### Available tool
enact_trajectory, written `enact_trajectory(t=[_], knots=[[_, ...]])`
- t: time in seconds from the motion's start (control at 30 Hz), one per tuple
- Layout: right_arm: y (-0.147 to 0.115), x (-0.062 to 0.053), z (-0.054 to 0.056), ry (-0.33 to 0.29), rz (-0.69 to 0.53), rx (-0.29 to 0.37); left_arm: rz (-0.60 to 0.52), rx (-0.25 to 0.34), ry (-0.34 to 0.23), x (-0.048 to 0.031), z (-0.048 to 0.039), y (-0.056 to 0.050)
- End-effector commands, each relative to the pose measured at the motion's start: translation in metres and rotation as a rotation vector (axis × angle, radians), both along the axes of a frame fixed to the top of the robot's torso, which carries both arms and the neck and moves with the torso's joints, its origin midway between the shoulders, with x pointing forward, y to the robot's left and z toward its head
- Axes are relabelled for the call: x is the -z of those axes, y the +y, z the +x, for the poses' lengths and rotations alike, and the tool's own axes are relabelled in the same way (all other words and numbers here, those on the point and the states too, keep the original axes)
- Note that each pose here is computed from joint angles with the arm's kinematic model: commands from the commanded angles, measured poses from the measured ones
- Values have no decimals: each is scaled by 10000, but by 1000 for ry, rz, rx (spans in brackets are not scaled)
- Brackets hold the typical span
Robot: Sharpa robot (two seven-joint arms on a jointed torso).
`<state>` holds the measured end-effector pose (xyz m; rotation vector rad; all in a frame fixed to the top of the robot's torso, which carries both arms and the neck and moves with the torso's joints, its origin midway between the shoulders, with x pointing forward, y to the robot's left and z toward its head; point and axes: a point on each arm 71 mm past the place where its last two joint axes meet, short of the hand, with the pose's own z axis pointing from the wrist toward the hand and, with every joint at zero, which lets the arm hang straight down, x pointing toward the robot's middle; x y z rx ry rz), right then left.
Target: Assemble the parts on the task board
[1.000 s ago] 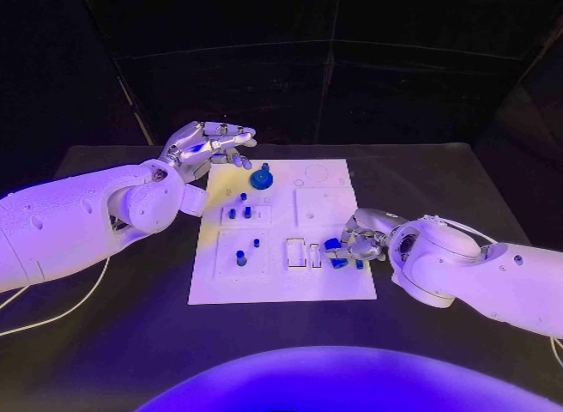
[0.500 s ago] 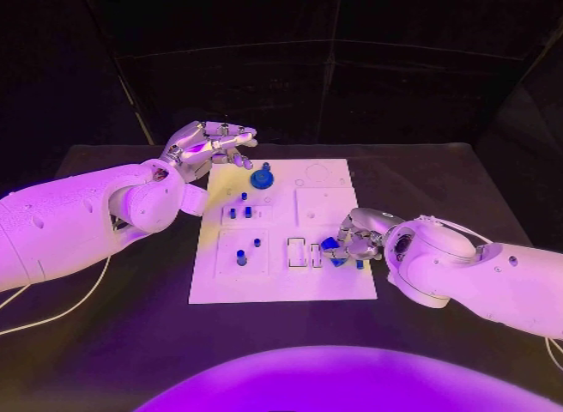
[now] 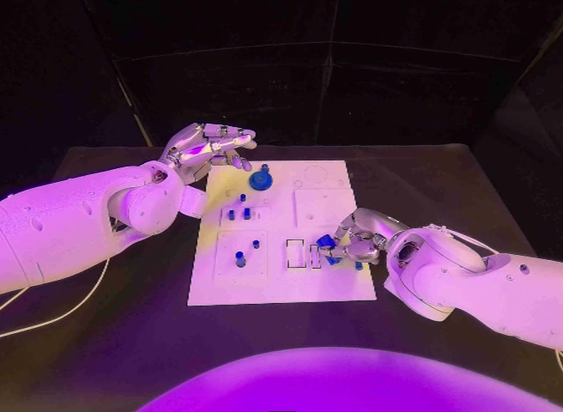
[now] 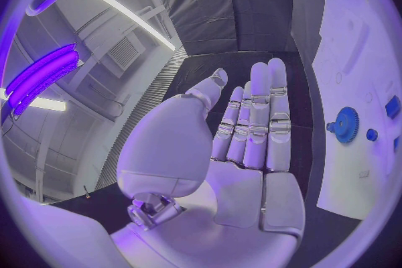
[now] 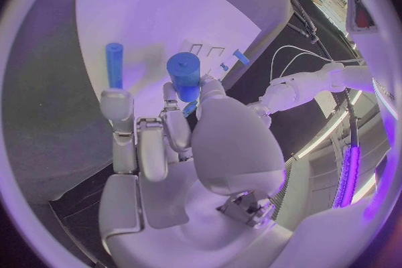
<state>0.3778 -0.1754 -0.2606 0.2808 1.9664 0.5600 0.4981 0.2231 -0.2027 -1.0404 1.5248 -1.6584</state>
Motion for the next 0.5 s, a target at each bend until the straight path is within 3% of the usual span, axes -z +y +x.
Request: enact_trajectory(t=[0.03,0.5], knots=[[24,-49,10,-25,104,49,-9,13,-1,-12,-3,-15],[280,32,38,46,100,-3,-11,18,-1,-12,-5,-31]])
